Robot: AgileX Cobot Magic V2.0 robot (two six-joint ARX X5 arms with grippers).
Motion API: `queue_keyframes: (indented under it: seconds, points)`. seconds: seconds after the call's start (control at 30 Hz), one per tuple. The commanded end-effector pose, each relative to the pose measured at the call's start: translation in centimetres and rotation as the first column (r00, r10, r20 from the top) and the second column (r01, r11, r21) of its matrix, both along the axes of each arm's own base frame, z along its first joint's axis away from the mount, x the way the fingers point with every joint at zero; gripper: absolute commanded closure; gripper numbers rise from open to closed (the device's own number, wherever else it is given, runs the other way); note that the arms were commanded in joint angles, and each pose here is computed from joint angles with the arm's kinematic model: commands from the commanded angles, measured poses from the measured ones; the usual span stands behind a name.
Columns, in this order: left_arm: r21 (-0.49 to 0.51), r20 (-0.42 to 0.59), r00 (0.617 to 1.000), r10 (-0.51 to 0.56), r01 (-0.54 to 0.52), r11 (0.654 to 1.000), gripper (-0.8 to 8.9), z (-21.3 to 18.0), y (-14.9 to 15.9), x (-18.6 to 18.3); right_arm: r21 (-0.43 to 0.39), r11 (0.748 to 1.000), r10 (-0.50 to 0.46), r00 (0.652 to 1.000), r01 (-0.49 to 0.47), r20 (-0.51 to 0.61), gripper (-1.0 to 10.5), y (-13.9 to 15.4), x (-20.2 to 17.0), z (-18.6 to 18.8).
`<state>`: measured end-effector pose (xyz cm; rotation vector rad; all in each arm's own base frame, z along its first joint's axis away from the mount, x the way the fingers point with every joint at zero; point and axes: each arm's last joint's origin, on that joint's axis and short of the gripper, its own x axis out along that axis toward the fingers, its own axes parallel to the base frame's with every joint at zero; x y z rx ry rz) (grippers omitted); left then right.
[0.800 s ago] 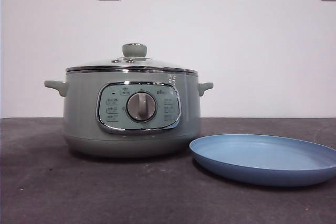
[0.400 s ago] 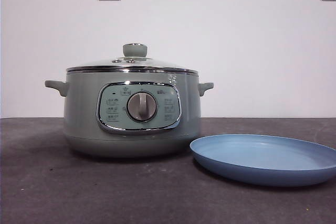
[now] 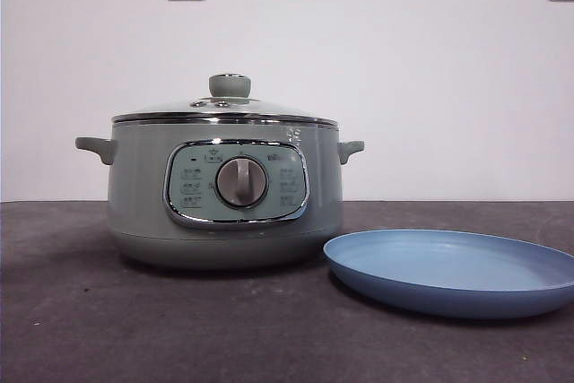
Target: Take the potato out from the steamer,put the potato on the plate,close the lid
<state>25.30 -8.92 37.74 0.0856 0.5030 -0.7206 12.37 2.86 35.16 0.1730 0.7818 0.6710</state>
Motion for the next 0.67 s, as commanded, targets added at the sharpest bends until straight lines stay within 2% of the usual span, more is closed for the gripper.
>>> queue_keyframes:
  seconds: [0.03, 0.3, 0.67]
  points:
    - [0.045, 0.010, 1.000, -0.016, 0.016, 0.999, 0.95, -0.6, -1.5, 2.5, 0.004, 1.000, -0.004, 1.000, 0.004, 0.003, 3.2, 0.0, 0.1, 0.1]
    - [0.097, -0.051, 0.998, -0.029, 0.033, 0.995, 0.95, -3.4, -4.7, 8.0, 0.004, 1.000, -0.004, 1.000, 0.004, 0.005, 3.2, 0.0, 0.1, 0.1]
    - [0.179, -0.105, 0.994, -0.035, 0.054, 0.982, 0.95, -6.8, -6.4, 9.8, 0.004, 1.000, -0.005, 1.000, 0.004, 0.009, 3.2, 0.0, 0.1, 0.1]
